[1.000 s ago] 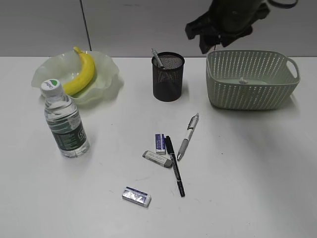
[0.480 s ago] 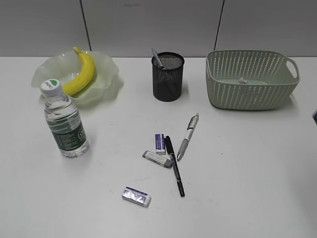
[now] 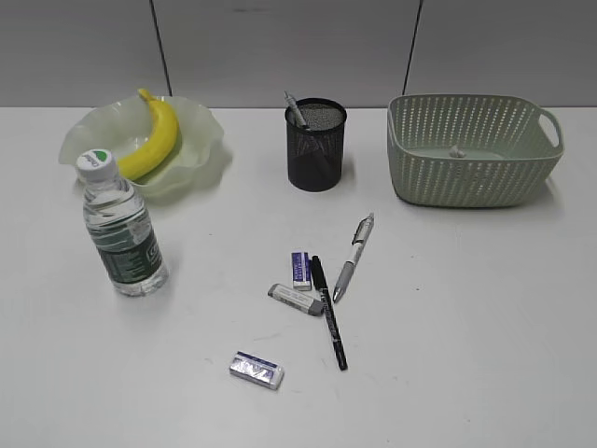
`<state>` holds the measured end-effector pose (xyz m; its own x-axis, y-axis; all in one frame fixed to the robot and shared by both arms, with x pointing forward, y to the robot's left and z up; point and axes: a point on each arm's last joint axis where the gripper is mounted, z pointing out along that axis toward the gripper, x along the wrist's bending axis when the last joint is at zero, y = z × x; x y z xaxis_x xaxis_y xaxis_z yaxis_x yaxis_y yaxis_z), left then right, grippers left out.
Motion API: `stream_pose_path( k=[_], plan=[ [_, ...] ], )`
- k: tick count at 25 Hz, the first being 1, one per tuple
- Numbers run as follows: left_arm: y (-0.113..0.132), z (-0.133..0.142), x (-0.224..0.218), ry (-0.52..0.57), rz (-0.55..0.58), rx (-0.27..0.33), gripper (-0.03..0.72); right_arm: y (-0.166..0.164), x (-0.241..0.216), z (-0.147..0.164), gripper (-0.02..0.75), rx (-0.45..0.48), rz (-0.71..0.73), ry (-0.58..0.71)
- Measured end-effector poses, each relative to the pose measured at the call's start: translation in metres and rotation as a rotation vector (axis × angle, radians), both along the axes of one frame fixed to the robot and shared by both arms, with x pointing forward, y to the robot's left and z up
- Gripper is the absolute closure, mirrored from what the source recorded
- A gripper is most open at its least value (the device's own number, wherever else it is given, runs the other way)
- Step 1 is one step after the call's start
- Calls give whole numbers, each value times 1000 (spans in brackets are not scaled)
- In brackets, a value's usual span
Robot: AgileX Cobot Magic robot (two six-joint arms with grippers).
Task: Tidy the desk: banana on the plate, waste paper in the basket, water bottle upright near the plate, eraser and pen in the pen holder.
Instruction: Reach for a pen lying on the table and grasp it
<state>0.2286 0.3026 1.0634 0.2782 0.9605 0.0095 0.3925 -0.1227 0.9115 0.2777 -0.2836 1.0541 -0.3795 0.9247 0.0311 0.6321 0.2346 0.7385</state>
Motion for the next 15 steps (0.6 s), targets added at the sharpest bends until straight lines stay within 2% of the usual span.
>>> stream_pose_path(
  k=[4, 7, 8, 11, 12, 15],
  plan=[
    [-1, 3, 1, -10, -5, -10, 252, -16, -27, 4, 366, 77, -1, -178],
    [-8, 17, 12, -69, -39, -45, 252, -23, -38, 5, 367, 95, 15, -262],
    [-13, 24, 20, -105, -69, -78, 252, -24, -41, 4, 367, 95, 22, -281],
    [-30, 40, 51, -124, -145, -164, 252, -24, -42, 2, 367, 69, 47, -298],
    [-38, 45, 65, -109, -171, -206, 253, -24, -42, 2, 367, 64, 58, -301],
    [-57, 55, 107, -22, -239, -246, 272, -22, -43, 2, 367, 54, 85, -306]
  ],
)
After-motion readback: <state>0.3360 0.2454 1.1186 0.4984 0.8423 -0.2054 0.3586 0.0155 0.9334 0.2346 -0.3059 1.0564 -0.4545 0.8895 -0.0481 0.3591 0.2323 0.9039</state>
